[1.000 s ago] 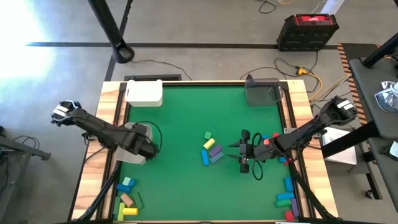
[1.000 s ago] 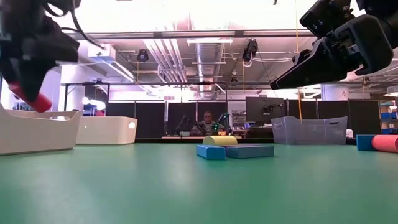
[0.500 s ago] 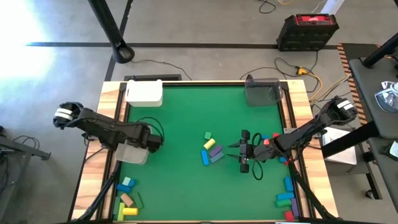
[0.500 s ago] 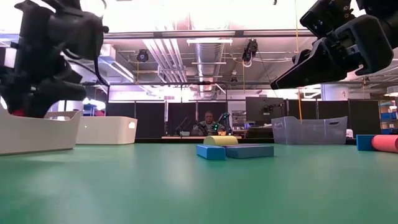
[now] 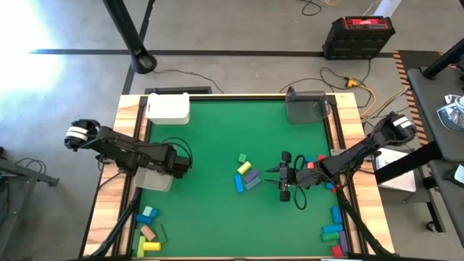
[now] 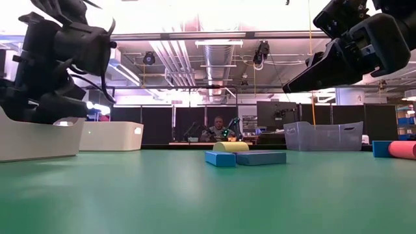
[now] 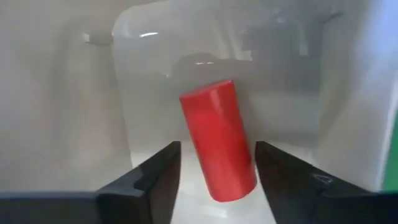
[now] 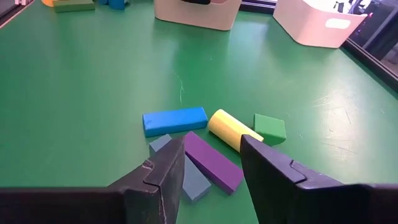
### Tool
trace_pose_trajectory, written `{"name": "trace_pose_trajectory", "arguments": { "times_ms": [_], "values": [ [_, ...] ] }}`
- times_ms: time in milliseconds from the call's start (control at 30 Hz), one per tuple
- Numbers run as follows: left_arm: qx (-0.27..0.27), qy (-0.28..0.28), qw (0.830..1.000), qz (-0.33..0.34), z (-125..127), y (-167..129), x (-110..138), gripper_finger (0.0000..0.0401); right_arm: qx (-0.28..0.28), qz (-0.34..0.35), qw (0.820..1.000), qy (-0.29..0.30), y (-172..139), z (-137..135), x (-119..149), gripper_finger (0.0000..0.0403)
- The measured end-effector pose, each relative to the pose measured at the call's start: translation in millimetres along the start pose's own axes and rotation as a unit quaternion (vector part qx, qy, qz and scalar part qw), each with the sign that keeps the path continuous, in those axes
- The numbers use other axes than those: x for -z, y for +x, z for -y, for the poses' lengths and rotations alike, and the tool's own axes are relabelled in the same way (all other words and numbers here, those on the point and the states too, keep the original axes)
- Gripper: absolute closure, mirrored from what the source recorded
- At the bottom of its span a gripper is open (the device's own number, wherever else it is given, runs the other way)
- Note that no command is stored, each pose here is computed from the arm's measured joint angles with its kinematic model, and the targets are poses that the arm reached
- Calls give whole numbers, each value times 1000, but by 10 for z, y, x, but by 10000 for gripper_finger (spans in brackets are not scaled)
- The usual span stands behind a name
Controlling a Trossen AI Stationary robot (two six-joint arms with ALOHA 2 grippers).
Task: Sort blocks by size
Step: Put the red cylindrical block into the gray bin, then put the yellow cylindrical block into the gray bin
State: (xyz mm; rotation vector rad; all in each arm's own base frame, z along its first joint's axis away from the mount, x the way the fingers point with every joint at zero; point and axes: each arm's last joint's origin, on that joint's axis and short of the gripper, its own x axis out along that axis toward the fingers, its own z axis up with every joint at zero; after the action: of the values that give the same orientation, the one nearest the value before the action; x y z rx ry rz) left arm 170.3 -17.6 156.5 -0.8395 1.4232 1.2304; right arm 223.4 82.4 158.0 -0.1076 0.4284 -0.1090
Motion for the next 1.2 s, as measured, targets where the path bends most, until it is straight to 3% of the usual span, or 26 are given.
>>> {"name": "trace_pose_trajectory", "arguments": {
  "times_ms": [200,367,500,600,700,833,933,1000,1200],
  "values": [
    [-3,30,1000,3,33,-223,-25,179,0,4,1000,-5,0,-1,-10,238],
    [-22,45,999,17,5,-757,-52,183,0,5,1000,-10,0,-1,-11,230],
    [49,68,991,102,88,-1202,-14,187,0,3,1000,-12,0,-1,-8,231],
    [152,104,960,211,276,-1406,76,187,0,-8,1000,-18,-2,-1,17,235],
    [252,158,905,305,547,-1509,194,187,2,-25,999,-22,-4,3,53,236],
    [323,205,840,385,976,-1396,286,187,17,-35,999,-19,-7,13,77,229],
    [340,225,810,421,1303,-1188,307,187,40,-36,998,-22,-8,27,83,218],
    [333,234,806,430,1494,-1032,284,187,46,-35,998,-22,-9,31,80,211],
    [277,242,825,429,1853,-664,160,176,46,-35,998,-26,-9,31,81,190]
  ]
}}
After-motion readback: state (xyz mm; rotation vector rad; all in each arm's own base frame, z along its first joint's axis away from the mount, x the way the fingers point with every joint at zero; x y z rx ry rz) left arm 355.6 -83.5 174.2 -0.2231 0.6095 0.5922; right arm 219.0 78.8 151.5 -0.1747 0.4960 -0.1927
